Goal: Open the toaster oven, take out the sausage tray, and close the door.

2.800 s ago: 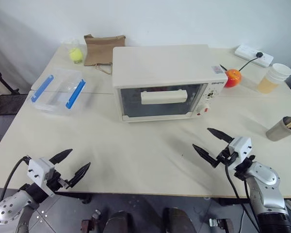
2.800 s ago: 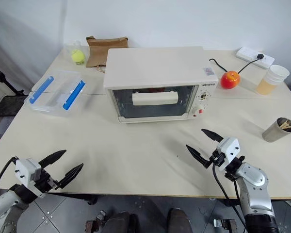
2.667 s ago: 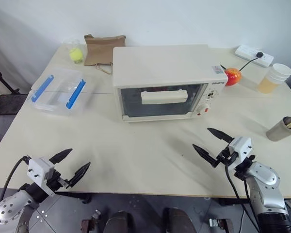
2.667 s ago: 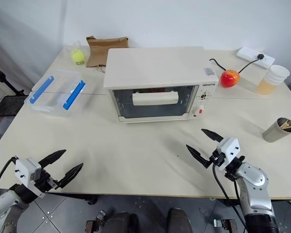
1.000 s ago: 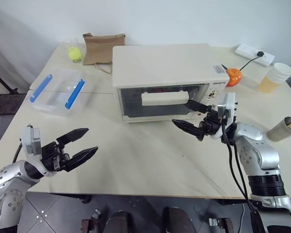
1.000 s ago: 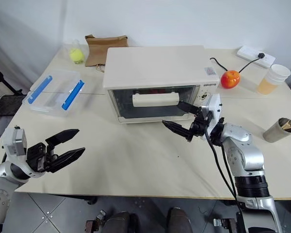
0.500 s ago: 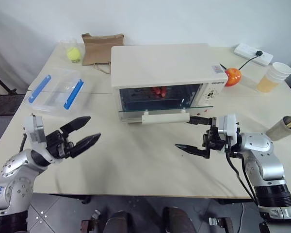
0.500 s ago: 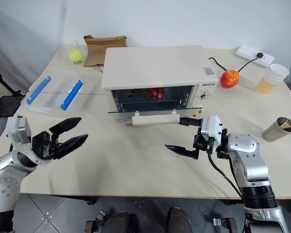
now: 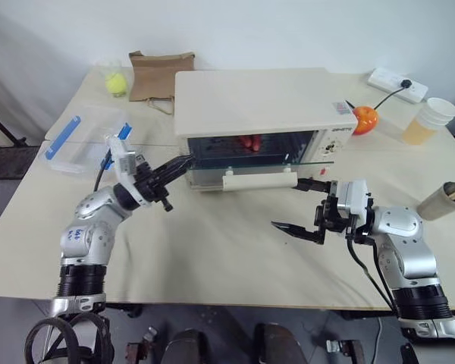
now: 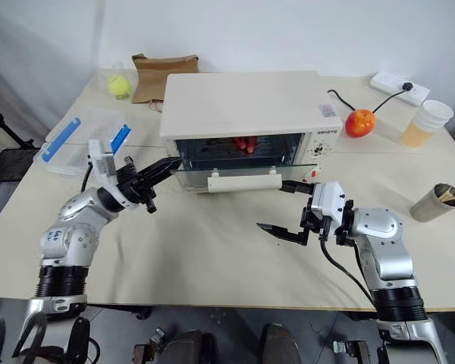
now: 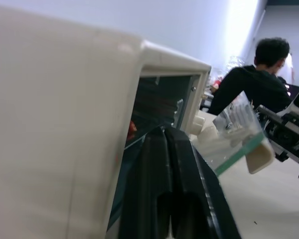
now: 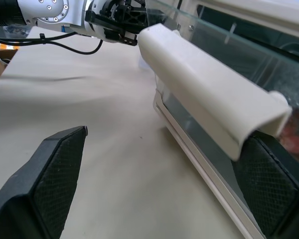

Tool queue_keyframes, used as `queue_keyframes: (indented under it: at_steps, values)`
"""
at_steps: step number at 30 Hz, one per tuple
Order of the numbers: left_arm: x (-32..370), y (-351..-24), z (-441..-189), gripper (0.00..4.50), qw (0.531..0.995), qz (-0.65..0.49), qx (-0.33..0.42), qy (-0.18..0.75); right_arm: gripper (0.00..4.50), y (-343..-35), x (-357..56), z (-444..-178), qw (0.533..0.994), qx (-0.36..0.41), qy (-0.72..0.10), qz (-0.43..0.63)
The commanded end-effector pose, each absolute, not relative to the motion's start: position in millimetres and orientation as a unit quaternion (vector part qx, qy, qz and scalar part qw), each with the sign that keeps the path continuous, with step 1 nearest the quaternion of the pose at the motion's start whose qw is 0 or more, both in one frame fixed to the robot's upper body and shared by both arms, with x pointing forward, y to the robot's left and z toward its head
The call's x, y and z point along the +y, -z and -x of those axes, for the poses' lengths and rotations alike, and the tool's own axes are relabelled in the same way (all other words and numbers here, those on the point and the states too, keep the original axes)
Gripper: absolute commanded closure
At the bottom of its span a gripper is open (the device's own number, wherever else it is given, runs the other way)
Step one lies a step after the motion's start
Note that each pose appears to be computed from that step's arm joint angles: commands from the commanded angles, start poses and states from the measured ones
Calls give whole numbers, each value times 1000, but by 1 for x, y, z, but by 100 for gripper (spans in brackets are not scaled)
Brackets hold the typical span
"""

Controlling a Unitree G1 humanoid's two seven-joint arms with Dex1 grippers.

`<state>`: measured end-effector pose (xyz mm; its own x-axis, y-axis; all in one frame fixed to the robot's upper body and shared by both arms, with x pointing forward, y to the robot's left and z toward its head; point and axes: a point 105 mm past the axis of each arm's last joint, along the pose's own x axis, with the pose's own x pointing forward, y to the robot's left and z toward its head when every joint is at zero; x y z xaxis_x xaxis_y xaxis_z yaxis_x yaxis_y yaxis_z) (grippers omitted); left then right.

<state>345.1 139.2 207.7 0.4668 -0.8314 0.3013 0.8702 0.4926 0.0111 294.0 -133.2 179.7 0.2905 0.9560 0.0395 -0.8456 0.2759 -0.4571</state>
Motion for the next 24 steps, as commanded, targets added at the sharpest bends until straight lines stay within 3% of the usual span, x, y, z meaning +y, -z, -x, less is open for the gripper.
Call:
queue_keyframes:
  at_steps: [1,7,14,19,24]
  values:
    - [131,-213,-348,445,846,55,-147,510,0,-185,-134,-290,781,-172,-570,188]
    - [118,-205,-338,445,815,58,-130,562,0,-178,-149,-284,805,-154,-540,190]
    - [107,-182,-316,445,773,27,-89,627,0,-153,-206,-252,875,-72,-436,197]
    - [110,-156,-321,445,795,1,-58,604,0,-144,-248,-233,902,-7,-364,231]
    - [114,-136,-324,445,802,-44,-39,594,0,-167,-257,-239,905,-42,-320,276]
